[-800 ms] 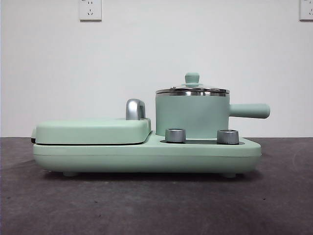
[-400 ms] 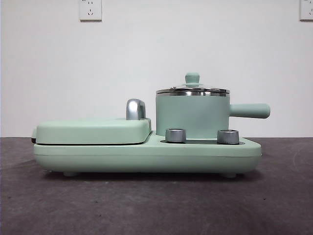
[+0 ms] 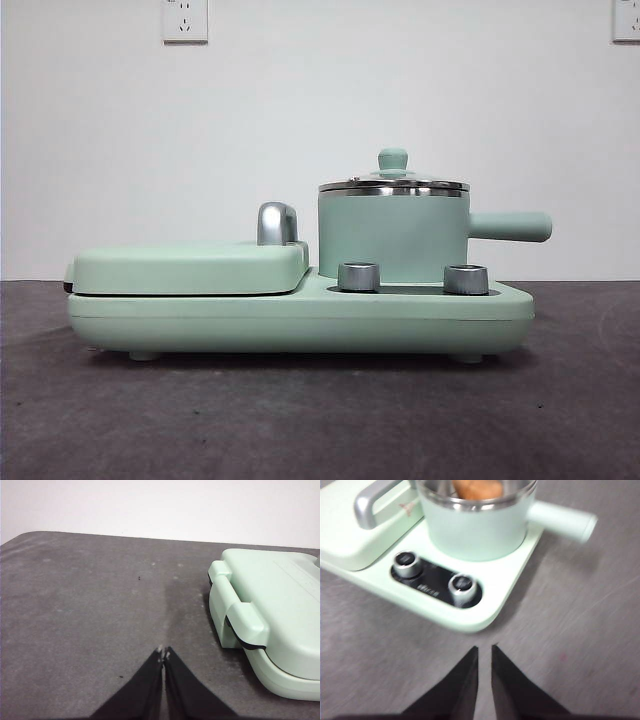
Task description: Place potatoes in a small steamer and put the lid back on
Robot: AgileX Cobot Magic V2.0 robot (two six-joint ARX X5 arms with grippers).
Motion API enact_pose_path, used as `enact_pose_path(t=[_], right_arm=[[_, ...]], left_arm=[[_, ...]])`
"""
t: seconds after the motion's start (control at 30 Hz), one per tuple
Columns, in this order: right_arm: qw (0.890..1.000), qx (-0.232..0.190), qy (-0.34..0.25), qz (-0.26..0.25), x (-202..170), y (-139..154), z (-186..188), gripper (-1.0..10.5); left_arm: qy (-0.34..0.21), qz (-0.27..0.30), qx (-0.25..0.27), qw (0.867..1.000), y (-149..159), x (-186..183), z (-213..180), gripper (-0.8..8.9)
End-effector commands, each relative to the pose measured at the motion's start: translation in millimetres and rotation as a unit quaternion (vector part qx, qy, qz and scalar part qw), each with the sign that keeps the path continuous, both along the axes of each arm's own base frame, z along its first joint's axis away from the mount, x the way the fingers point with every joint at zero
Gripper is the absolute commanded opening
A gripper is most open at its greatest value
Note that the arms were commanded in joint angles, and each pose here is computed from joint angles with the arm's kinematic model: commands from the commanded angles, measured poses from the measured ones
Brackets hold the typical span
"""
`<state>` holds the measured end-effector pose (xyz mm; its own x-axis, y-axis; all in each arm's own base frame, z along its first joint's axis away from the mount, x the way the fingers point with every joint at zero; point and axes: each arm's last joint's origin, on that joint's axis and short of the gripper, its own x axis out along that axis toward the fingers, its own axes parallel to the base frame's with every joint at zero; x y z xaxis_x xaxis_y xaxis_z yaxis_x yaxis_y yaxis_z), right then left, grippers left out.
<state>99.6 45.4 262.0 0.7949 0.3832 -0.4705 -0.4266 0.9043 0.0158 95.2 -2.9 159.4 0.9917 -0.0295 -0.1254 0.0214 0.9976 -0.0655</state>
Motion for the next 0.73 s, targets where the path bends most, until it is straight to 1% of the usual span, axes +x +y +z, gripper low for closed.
enact_pose_path(t=[0.03,0.2,0.3,0.37,0.47,0.73], right_arm=[[0.998,-0.022,-0.062,-0.01,-5,-8,-10,0.4],[0.987,-0.002,-0.135,-0.088,-9,-25,-61,0.4],[0.98,0.002,-0.158,-0.119,-10,-31,-87,0.4],[0.977,0.006,-0.169,-0.131,-9,-33,-97,0.4],[0.975,0.007,-0.176,-0.139,-4,-34,-110,0.4],[0.975,0.006,-0.175,-0.14,-4,-34,-110,0.4]], left_arm=[[0.001,-0.001,0.007,1.0,0,1,-5,0.06],[0.001,-0.001,0.007,1.0,0,1,-5,0.06],[0.001,-0.001,0.007,1.0,0,1,-5,0.06],[0.001,-0.001,0.007,1.0,0,1,-5,0.06],[0.001,-0.001,0.007,1.0,0,1,-5,0.06],[0.001,-0.001,0.007,1.0,0,1,-5,0.06]])
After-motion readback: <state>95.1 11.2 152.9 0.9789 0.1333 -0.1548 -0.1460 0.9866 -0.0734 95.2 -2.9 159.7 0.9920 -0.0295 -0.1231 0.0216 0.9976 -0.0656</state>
